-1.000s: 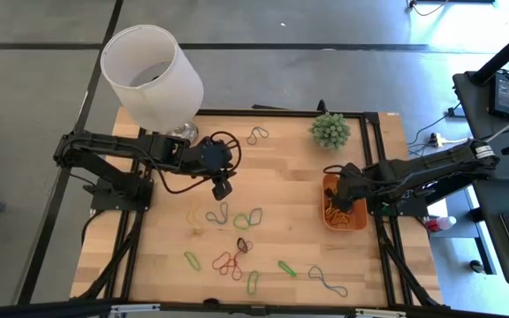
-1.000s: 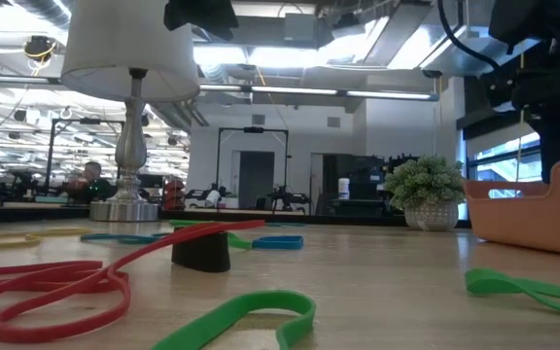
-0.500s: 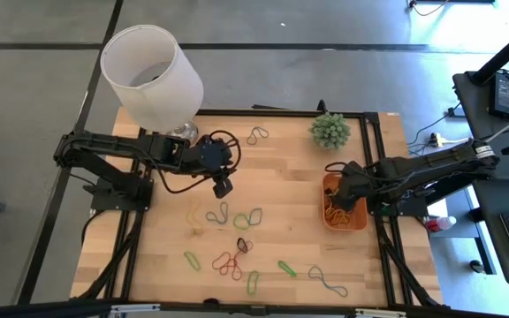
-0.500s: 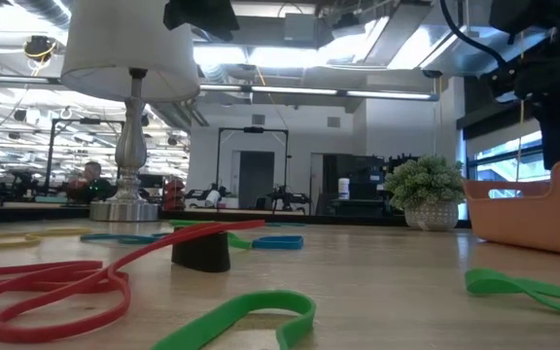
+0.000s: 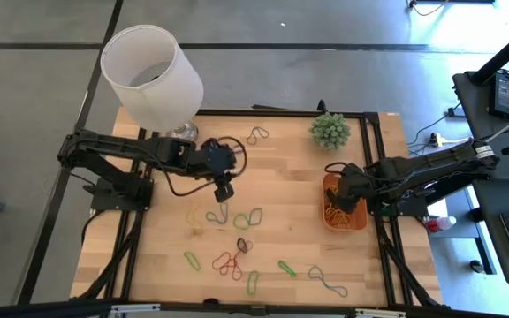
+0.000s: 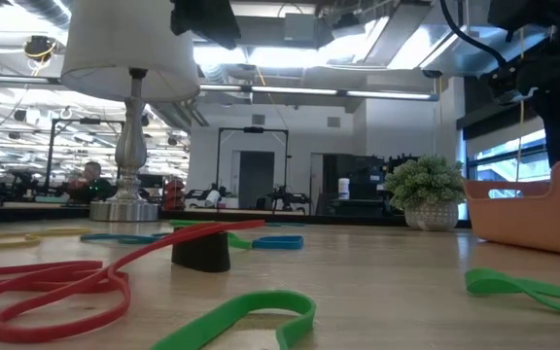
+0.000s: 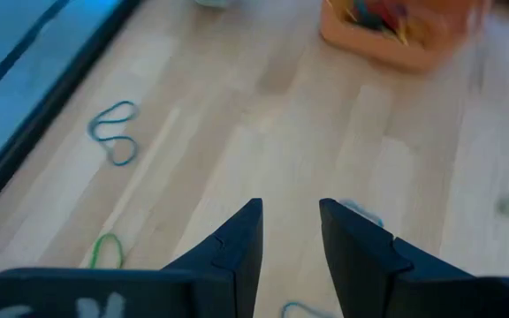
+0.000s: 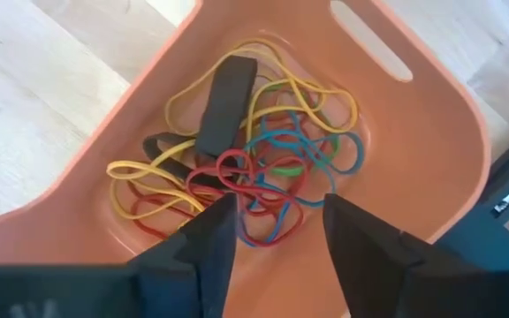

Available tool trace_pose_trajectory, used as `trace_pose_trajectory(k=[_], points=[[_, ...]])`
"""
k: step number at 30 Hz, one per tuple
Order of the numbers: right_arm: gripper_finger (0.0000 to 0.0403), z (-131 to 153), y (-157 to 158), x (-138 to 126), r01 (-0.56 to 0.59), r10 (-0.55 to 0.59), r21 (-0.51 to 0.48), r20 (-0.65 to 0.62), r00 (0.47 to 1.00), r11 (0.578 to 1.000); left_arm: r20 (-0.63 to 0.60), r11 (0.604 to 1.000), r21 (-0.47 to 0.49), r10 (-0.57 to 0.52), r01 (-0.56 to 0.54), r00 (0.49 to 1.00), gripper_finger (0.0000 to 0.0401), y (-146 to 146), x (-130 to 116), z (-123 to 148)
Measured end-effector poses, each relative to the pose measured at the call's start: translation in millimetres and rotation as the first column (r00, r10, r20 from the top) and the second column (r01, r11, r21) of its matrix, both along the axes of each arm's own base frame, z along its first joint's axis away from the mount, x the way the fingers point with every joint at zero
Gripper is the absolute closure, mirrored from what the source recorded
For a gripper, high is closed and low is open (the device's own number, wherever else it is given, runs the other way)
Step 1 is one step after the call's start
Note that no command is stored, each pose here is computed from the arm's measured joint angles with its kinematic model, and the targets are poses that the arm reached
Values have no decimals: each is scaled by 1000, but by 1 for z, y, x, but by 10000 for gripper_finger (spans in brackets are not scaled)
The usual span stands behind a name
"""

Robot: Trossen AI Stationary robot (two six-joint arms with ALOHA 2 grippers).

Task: Pick and place rubber bands into bin
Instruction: Put the red rubber band into the orange bin

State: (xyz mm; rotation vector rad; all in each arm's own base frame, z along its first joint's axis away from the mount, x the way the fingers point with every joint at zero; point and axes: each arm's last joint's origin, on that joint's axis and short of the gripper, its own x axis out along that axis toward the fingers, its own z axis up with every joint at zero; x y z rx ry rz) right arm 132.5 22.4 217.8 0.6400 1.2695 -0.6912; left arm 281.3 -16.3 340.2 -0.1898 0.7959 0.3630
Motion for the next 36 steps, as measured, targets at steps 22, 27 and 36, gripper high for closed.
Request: trace_pose_trajectory(k=[22,27,36], points=[[235,0,0,0,-344,342,-50,-48,938,938,-300,958,-272,-172,88,938,290,-108,59,-121],[235,0,0,2,-404,401,-72,-46,915,912,-358,941,-339,-112,-17,927,290,-136,57,-147],[235,1,1,7,-463,465,-111,-7,885,880,-539,918,-356,-49,-175,841,290,-167,43,-186]])
